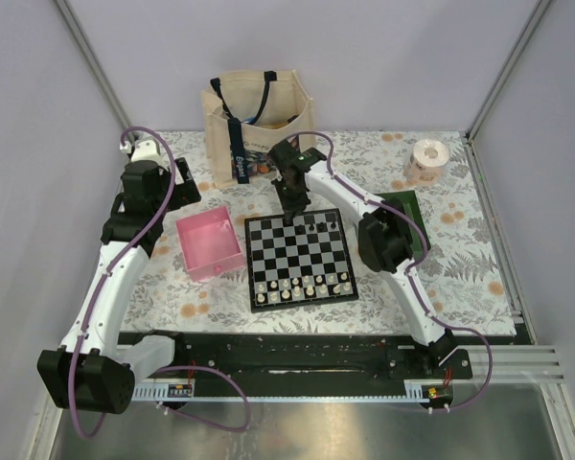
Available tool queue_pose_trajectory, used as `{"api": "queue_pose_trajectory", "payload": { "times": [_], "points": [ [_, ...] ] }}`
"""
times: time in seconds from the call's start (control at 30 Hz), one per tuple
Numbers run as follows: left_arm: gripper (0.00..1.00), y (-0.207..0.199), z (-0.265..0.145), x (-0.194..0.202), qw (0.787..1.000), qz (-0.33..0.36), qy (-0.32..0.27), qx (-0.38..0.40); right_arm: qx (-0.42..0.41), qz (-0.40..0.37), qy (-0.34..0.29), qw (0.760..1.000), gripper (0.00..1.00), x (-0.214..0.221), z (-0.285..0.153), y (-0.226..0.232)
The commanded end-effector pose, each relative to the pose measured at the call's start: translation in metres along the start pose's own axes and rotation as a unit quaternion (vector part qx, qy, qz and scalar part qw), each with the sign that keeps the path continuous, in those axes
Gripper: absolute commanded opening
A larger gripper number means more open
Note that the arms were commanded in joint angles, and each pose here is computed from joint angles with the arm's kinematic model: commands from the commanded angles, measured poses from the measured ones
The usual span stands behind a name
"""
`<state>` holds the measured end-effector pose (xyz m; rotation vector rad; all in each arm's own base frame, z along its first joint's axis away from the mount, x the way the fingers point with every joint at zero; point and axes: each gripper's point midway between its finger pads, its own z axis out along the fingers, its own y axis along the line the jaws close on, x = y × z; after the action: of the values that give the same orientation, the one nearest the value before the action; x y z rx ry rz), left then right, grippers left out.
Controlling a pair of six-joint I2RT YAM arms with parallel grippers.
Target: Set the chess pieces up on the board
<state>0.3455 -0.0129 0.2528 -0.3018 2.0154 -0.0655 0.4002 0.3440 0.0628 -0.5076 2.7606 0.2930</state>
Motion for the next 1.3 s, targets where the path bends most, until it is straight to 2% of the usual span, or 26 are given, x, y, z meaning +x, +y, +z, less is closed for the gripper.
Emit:
{"api": "queue_pose_trajectory", "payload": {
  "times": [0.0,0.27,0.3,0.33,0.4,0.47,0.73,0.93,1.1,1.27],
  "points": [
    [0.99,-0.002,-0.007,-0.016,1.0,0.0,-0.03,0.009,-0.01,-0.006,-0.002,1.0,0.06,-0.003,0.0,0.007],
    [0.99,-0.003,-0.006,-0.015,1.0,0.001,-0.028,0.01,-0.011,-0.003,-0.005,1.0,0.14,-0.005,0.002,0.009],
    [0.99,-0.004,-0.006,-0.016,1.0,0.001,-0.029,0.011,-0.01,-0.002,-0.006,1.0,0.2,-0.006,0.0,0.008],
    [0.99,-0.004,-0.007,-0.016,1.0,0.001,-0.029,0.011,-0.01,-0.003,-0.008,1.0,0.3,-0.006,-0.001,0.009],
    [0.99,-0.004,-0.006,-0.016,1.0,0.0,-0.028,0.012,-0.013,-0.004,-0.011,1.0,0.31,-0.008,-0.005,0.01],
    [0.99,-0.004,-0.006,-0.015,1.0,0.001,-0.028,0.012,-0.012,-0.004,-0.013,1.0,0.41,-0.009,-0.006,0.01],
    [0.99,-0.004,-0.007,-0.016,1.0,0.001,-0.029,0.011,-0.029,-0.006,-0.035,0.999,0.45,-0.019,-0.029,0.017],
    [0.99,-0.003,-0.006,-0.016,1.0,0.0,-0.029,0.01,-0.025,-0.009,-0.118,0.993,0.54,-0.054,-0.091,0.015],
    [0.99,-0.003,-0.006,-0.016,1.0,0.001,-0.029,0.011,-0.009,0.027,-0.165,0.986,0.57,-0.061,-0.137,-0.023],
    [0.99,-0.001,-0.007,-0.016,1.0,0.001,-0.03,0.006,0.035,0.124,-0.193,0.973,0.56,-0.036,-0.154,-0.119]
  ]
}}
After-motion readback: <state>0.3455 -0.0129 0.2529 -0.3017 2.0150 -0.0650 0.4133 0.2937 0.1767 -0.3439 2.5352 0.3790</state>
